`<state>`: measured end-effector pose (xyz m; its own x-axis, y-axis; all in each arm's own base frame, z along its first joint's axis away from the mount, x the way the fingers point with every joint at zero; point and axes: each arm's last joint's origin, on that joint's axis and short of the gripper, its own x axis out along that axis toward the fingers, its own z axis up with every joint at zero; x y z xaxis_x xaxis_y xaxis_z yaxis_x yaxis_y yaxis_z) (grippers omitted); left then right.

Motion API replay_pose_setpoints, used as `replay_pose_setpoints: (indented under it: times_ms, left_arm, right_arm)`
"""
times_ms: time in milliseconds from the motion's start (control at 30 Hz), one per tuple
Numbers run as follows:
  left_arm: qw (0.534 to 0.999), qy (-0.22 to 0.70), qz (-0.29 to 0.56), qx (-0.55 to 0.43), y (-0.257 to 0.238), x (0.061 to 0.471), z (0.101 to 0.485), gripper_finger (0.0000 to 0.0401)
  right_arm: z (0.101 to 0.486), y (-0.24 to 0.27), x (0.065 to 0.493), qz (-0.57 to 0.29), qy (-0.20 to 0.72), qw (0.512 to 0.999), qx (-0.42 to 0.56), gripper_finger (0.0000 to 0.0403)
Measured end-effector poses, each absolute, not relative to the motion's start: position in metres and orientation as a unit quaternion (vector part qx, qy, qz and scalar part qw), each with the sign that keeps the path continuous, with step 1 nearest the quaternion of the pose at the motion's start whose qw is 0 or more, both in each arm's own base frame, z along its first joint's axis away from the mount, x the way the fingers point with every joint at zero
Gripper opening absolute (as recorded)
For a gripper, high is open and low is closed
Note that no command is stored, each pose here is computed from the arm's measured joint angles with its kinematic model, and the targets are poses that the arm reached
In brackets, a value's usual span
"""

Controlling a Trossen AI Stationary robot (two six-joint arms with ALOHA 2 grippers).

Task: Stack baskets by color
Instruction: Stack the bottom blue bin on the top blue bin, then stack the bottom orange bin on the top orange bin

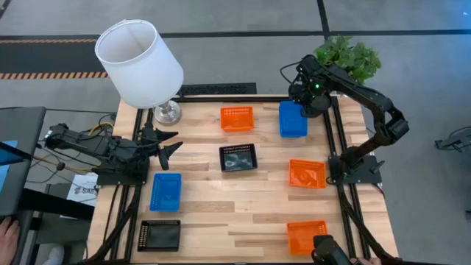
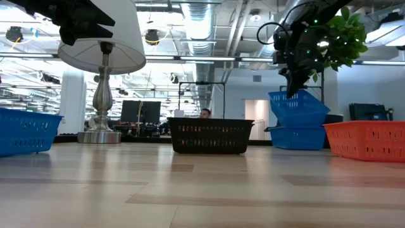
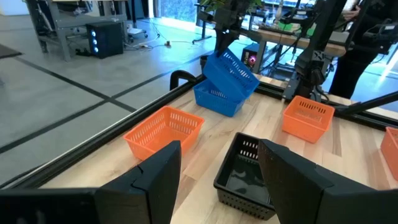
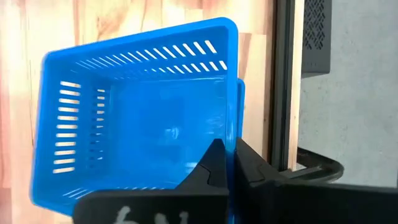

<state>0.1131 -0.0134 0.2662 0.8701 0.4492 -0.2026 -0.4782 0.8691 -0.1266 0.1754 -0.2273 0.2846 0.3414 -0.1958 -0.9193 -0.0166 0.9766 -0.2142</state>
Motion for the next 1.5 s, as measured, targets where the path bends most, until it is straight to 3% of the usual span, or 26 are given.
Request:
replay_pose_setpoints:
  times_ms: [733, 1500]
  left_arm:
    - [0.963, 0.087, 0.241, -0.081, -0.0134, 0.1129, 0.2656, 0.0201]
    - [0.963, 0.087, 0.241, -0.082, -0.0134, 0.1130, 0.2655, 0.0201]
  right_arm:
    - [0.2842, -0.2225, 0.1804, -0.060, 0.582, 0.806, -0.092, 0.0042]
    - [0.2876, -0.2176, 0.1849, -0.072, 0.591, 0.796, -0.109, 0.0156]
